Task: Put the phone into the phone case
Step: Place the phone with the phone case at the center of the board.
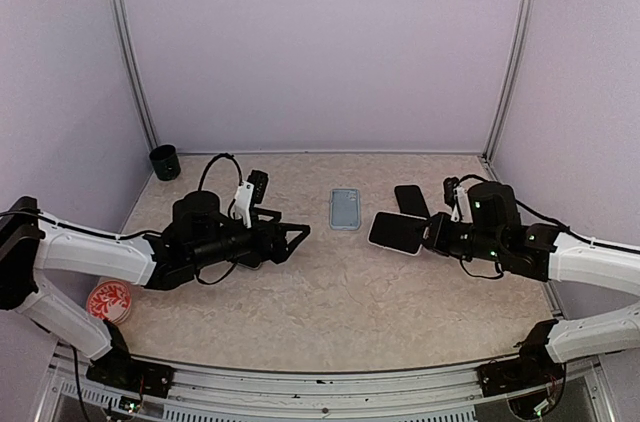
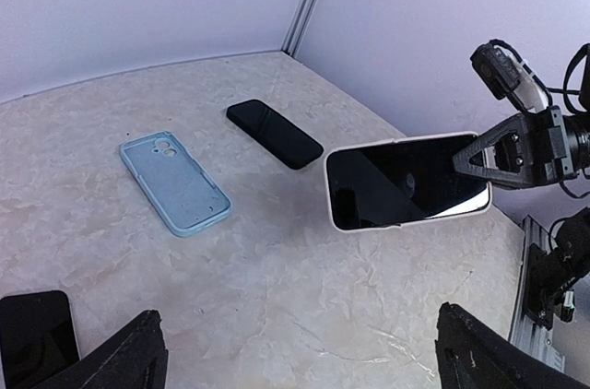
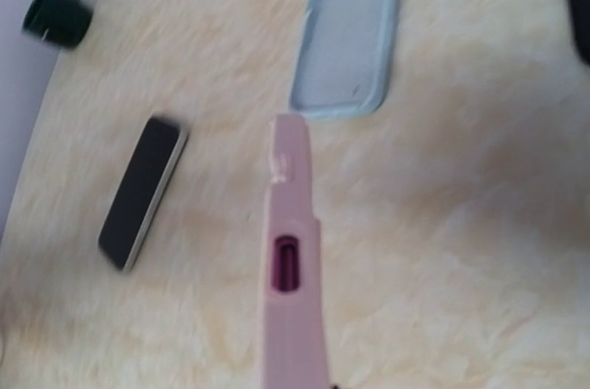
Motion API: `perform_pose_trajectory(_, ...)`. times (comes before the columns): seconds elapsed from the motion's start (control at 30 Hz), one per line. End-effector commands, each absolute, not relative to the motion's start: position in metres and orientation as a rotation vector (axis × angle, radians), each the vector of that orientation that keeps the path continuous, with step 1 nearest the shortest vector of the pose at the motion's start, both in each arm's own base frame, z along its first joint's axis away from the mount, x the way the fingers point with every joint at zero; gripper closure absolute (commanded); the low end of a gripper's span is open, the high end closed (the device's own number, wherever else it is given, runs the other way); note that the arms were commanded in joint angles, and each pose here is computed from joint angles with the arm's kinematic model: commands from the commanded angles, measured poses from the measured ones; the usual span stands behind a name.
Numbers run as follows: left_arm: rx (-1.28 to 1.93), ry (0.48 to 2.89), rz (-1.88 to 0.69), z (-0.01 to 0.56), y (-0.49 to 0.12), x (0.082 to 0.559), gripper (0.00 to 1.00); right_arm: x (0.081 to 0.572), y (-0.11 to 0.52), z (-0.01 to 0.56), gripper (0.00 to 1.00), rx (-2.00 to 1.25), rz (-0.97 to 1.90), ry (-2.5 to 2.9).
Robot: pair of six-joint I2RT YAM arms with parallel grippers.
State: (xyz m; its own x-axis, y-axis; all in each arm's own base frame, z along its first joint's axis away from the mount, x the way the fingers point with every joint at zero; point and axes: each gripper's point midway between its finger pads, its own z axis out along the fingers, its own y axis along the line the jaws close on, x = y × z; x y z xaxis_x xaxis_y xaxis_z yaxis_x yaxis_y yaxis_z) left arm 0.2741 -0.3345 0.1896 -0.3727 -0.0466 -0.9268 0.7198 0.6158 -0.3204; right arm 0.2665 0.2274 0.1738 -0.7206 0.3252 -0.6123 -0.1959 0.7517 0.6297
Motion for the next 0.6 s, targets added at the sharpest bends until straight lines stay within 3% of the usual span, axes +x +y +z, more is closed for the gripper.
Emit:
perform_pose_trajectory(0.0,0.525,1.751,-0.933,0.199,-0.332,0.272,0.01,0.292,0.218,0.196,1.00,0.237,0.884,2.056)
perform_pose_trajectory(0.57,0.499,1.798,-0.940,0.188,-0.326,0.268,0.01,0.342,0.194,0.177,1.00,0.499,0.646,1.943)
